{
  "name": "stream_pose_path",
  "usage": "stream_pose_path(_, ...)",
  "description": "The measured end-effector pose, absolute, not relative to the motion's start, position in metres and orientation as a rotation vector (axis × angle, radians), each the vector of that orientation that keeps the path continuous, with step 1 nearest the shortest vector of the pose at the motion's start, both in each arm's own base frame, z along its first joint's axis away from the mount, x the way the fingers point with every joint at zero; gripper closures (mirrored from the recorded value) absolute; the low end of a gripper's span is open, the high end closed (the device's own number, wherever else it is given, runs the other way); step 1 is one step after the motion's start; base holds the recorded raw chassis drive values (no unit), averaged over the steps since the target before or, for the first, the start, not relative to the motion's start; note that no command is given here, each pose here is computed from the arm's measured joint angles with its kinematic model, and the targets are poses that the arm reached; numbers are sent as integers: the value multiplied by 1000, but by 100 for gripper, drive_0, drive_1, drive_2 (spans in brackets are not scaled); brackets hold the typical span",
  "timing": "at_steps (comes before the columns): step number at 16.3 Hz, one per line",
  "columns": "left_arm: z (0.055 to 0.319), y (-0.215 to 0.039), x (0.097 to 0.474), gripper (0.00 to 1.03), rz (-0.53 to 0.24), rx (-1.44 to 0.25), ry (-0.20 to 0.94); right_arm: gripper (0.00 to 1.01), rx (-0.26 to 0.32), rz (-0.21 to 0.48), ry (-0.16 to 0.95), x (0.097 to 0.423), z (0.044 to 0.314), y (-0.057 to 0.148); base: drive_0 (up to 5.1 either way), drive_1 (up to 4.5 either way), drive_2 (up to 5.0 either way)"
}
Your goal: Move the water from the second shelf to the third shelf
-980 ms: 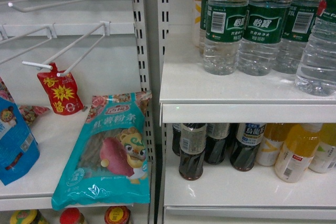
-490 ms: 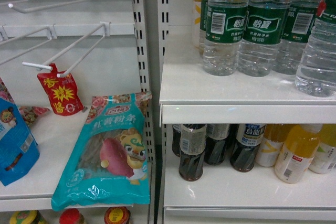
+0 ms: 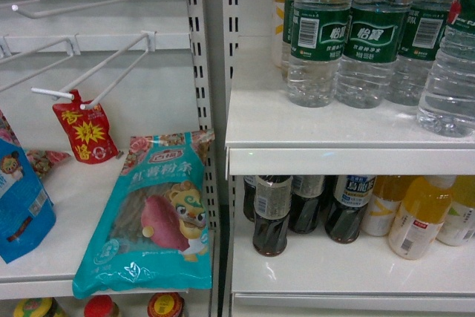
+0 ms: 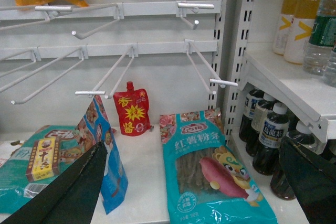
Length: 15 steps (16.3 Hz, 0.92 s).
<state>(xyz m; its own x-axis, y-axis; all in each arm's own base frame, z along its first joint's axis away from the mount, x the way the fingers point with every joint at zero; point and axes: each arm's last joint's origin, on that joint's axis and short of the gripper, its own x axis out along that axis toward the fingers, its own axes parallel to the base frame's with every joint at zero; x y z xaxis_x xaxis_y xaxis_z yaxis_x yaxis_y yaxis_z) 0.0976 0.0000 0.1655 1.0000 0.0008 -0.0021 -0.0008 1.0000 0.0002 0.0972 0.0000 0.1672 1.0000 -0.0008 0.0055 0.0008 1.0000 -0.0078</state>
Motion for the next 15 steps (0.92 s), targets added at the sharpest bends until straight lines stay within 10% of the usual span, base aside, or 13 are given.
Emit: stream_pose_path(15, 166, 0, 98, 5, 1, 0, 1, 3, -8, -1, -7, 97, 167, 0, 0, 0, 0)
